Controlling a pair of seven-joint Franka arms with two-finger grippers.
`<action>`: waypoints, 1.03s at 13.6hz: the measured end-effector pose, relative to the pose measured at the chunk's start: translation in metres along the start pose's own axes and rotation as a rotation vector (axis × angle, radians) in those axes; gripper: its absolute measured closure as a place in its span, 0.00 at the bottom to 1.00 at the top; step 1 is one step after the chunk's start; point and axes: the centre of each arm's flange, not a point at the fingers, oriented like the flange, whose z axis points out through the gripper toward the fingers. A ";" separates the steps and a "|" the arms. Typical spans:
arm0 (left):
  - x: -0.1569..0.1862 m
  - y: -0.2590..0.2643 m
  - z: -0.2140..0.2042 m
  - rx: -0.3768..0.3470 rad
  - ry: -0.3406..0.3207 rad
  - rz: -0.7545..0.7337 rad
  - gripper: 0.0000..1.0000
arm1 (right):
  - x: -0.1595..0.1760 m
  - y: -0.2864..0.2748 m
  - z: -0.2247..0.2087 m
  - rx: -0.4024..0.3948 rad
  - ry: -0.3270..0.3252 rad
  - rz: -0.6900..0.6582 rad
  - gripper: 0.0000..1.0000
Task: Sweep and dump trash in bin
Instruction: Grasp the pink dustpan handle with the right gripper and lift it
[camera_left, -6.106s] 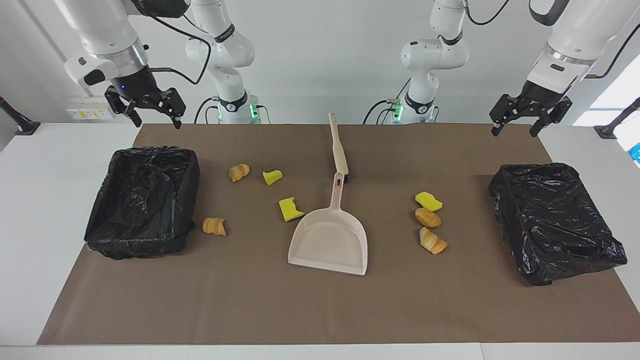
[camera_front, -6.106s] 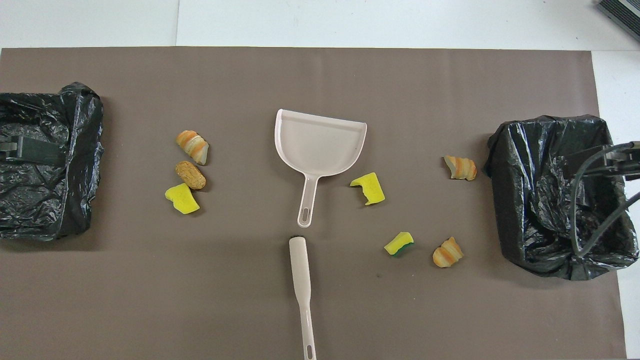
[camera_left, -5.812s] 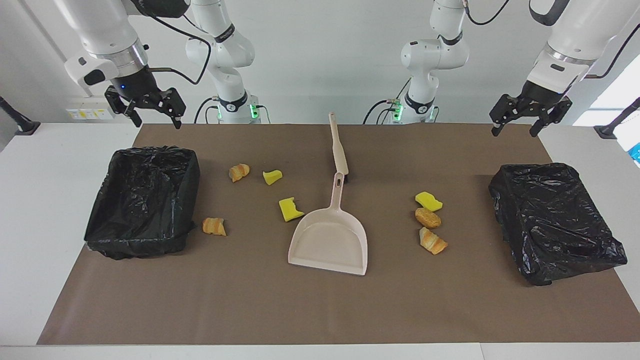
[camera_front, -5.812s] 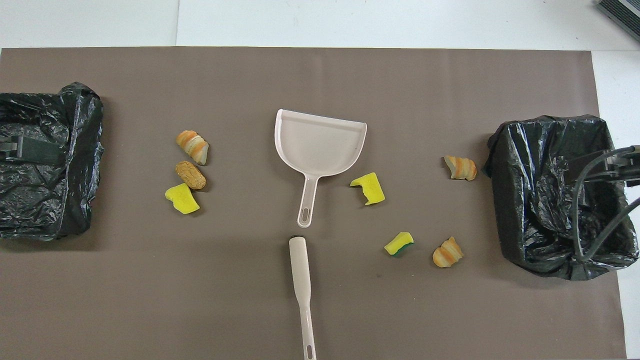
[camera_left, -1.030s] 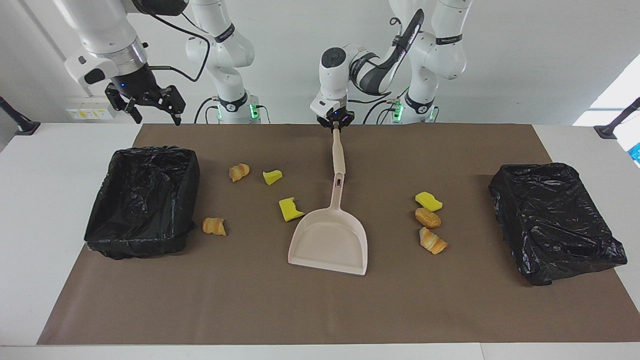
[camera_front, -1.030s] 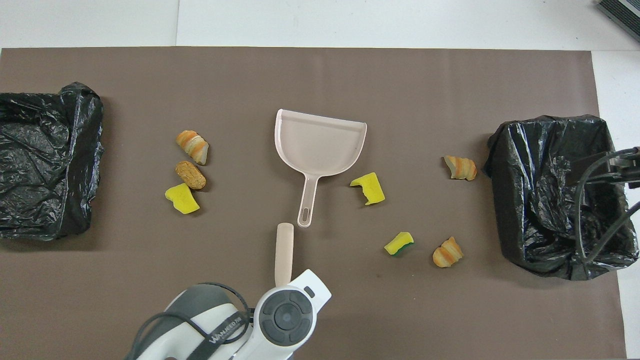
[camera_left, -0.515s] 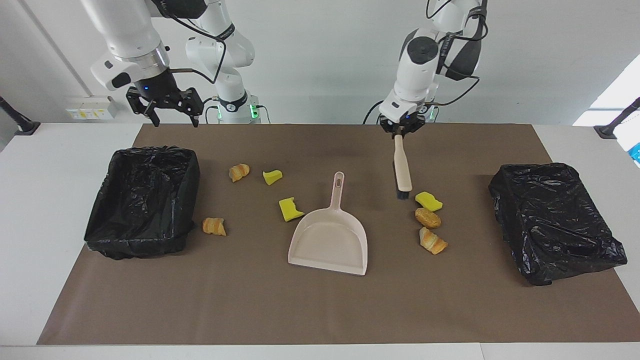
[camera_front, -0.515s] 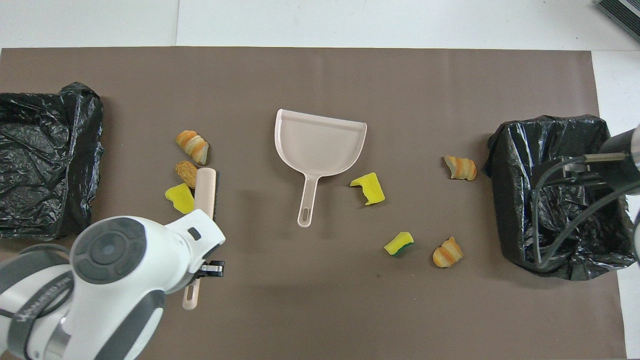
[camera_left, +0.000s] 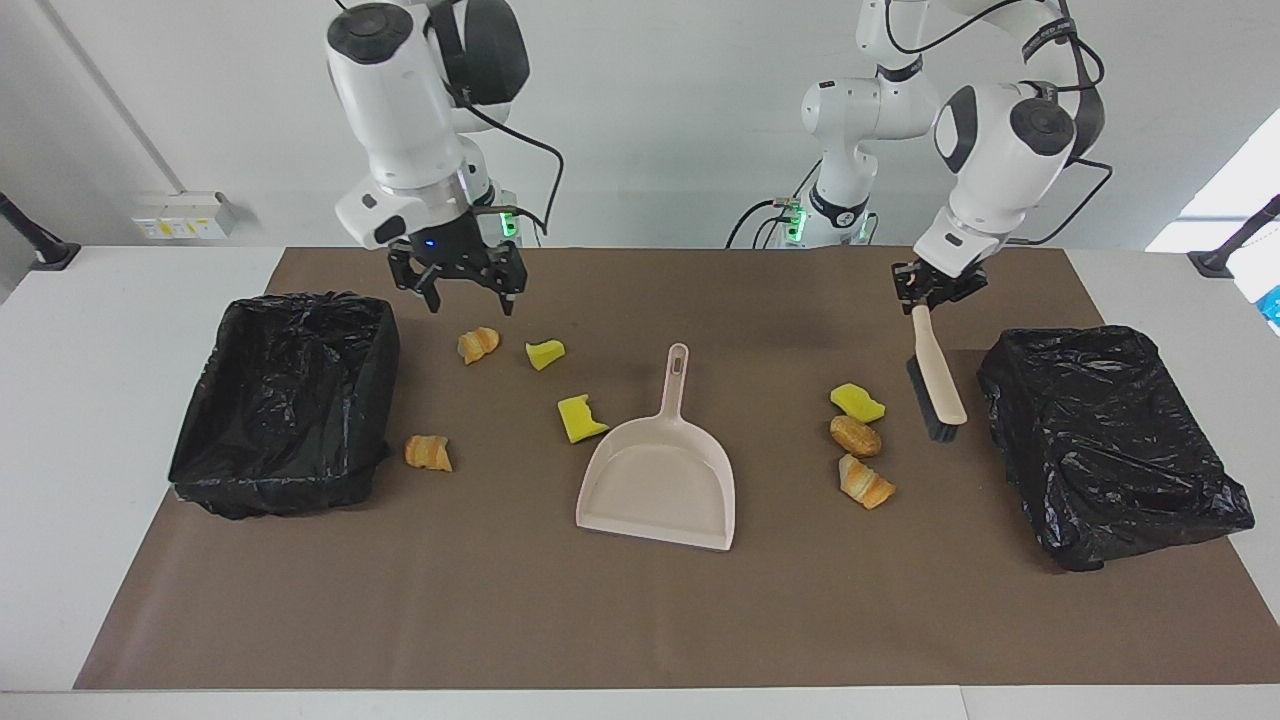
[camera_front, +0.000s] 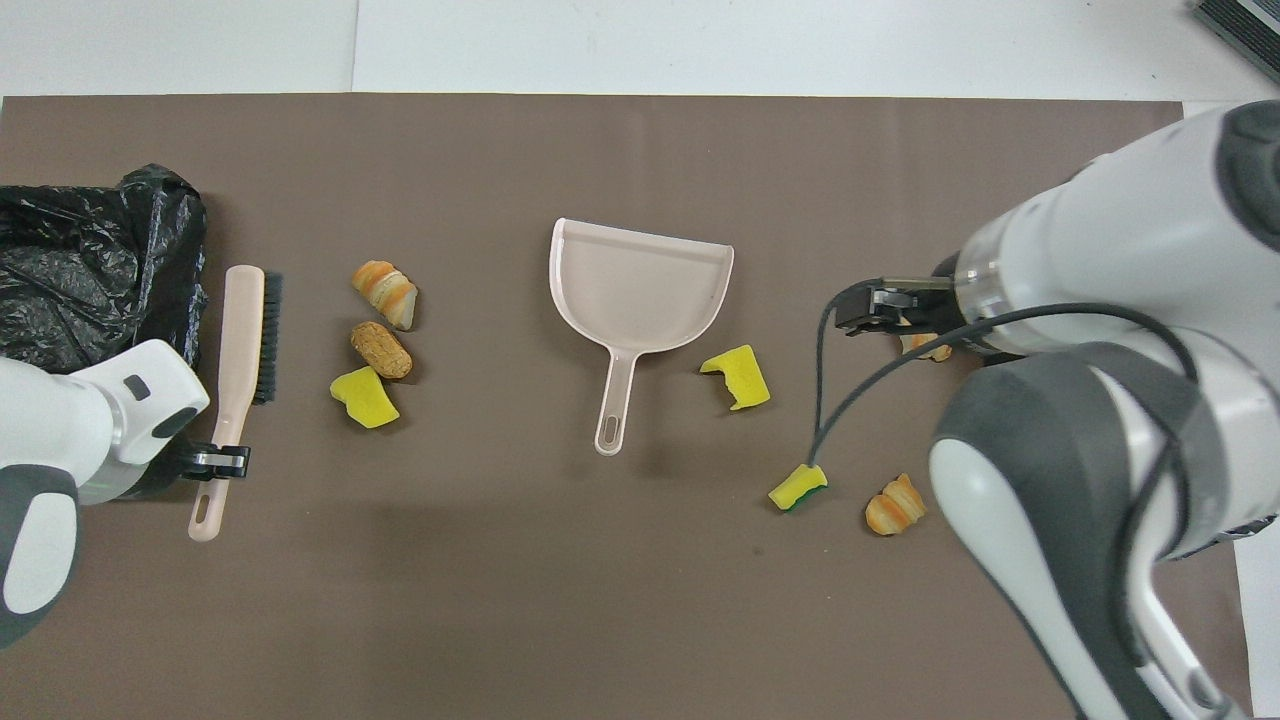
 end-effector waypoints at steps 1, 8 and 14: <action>0.005 -0.011 0.004 -0.001 -0.007 -0.010 0.73 | -0.002 -0.026 0.016 0.011 0.006 0.019 0.00; 0.023 -0.002 0.023 0.013 -0.045 0.014 0.73 | -0.032 -0.157 0.119 0.004 0.098 0.111 0.00; 0.023 -0.002 0.023 0.013 -0.043 0.008 0.73 | -0.064 -0.210 0.194 -0.043 0.111 0.121 0.00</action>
